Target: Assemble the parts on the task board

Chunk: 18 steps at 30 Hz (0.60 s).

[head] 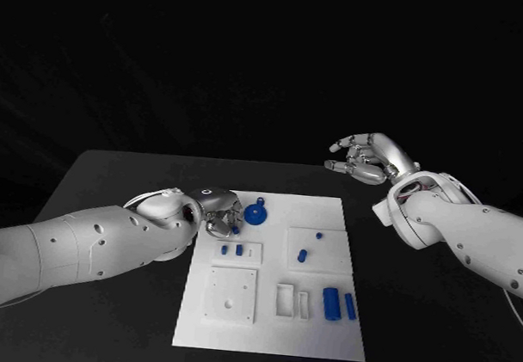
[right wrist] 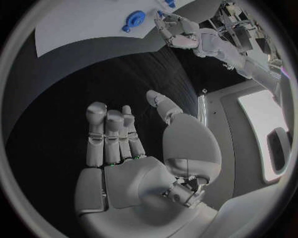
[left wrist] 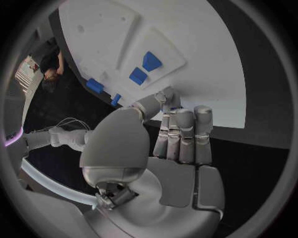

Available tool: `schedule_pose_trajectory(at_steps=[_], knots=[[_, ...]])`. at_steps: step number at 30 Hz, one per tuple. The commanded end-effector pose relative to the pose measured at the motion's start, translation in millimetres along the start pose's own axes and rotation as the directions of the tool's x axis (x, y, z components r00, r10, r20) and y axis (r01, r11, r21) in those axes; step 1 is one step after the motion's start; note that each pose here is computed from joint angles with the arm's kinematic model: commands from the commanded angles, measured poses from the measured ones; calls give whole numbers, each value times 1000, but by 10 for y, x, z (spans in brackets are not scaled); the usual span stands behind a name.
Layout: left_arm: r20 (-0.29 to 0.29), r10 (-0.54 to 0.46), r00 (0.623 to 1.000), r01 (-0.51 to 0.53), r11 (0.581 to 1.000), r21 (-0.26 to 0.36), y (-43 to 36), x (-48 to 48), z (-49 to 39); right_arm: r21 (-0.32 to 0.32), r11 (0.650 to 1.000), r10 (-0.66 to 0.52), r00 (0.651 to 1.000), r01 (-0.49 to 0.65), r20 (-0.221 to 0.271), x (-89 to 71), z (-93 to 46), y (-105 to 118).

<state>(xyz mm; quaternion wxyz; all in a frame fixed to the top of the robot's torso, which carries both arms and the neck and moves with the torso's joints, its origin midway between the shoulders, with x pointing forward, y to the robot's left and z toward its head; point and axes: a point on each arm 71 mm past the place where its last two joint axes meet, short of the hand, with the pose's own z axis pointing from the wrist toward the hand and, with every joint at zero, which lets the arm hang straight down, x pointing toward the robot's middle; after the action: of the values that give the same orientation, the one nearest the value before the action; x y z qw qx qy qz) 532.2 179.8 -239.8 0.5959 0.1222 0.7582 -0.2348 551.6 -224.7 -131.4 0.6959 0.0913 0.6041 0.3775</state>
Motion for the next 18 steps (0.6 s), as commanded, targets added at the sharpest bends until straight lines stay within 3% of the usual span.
schedule_pose_trajectory(at_steps=[1,18], knots=[[-12,-5,1000,5,1000,9,-30,20,2,-7,1000,0,1000,0,-12,13,0,9],[-29,8,1000,-8,1000,-1,-41,42,-12,-6,1000,-1,1000,1,-12,12,1,7]])
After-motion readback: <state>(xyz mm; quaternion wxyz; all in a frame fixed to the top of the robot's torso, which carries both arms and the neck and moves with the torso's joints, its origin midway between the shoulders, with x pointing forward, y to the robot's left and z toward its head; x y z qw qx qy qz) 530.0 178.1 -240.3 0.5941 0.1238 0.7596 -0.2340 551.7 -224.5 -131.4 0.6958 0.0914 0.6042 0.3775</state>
